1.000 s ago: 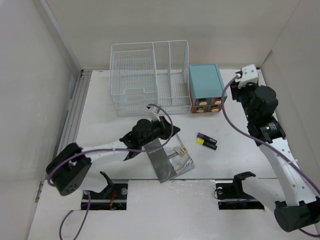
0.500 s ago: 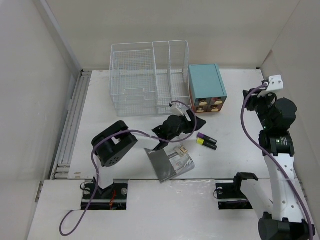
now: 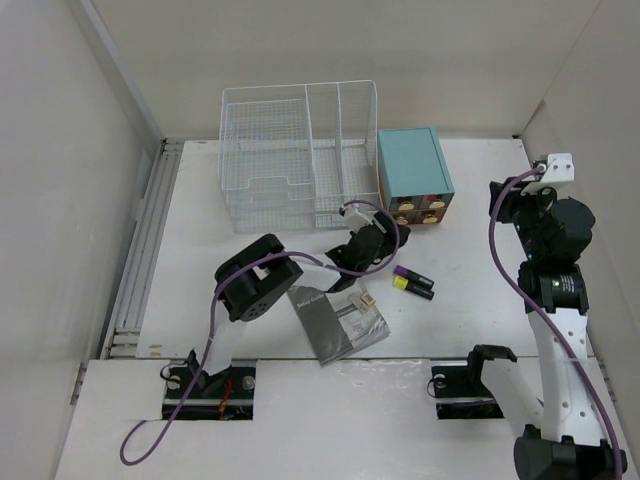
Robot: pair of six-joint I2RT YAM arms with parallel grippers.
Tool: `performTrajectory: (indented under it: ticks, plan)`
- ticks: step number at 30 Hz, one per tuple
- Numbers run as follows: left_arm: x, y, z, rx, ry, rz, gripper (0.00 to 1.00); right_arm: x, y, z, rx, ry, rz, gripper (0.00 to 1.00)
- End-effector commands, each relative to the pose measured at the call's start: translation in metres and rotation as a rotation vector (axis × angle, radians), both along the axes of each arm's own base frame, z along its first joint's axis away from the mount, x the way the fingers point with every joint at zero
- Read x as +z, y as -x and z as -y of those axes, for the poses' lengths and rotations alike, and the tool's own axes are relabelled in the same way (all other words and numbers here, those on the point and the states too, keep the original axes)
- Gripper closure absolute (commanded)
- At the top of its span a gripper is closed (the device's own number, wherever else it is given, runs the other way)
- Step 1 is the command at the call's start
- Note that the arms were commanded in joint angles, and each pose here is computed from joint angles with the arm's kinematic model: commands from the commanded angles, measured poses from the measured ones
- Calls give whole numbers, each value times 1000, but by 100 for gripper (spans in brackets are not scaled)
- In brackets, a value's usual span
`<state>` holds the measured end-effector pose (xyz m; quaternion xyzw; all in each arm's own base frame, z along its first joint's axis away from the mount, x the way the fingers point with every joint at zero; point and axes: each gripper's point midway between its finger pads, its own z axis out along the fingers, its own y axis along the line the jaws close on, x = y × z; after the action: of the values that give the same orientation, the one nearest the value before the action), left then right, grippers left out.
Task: Organize the desk
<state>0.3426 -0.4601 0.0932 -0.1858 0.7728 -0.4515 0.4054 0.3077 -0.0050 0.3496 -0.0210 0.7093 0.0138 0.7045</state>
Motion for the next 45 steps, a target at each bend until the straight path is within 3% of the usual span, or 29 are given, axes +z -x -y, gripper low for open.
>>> performTrajectory:
  ticks: [1,17,30,45]
  plan:
    - [21,-17,6,78,53,14,42,19,2,4,-22,-19,69,57]
    - [-19,-55,6,236,-20,13,45,12,-1,3,-22,-39,50,58]
    - [-15,-76,7,280,-13,23,47,8,-1,1,-13,-49,40,58]
    - [-17,-82,11,264,-34,25,65,5,-4,3,-23,-50,31,58]
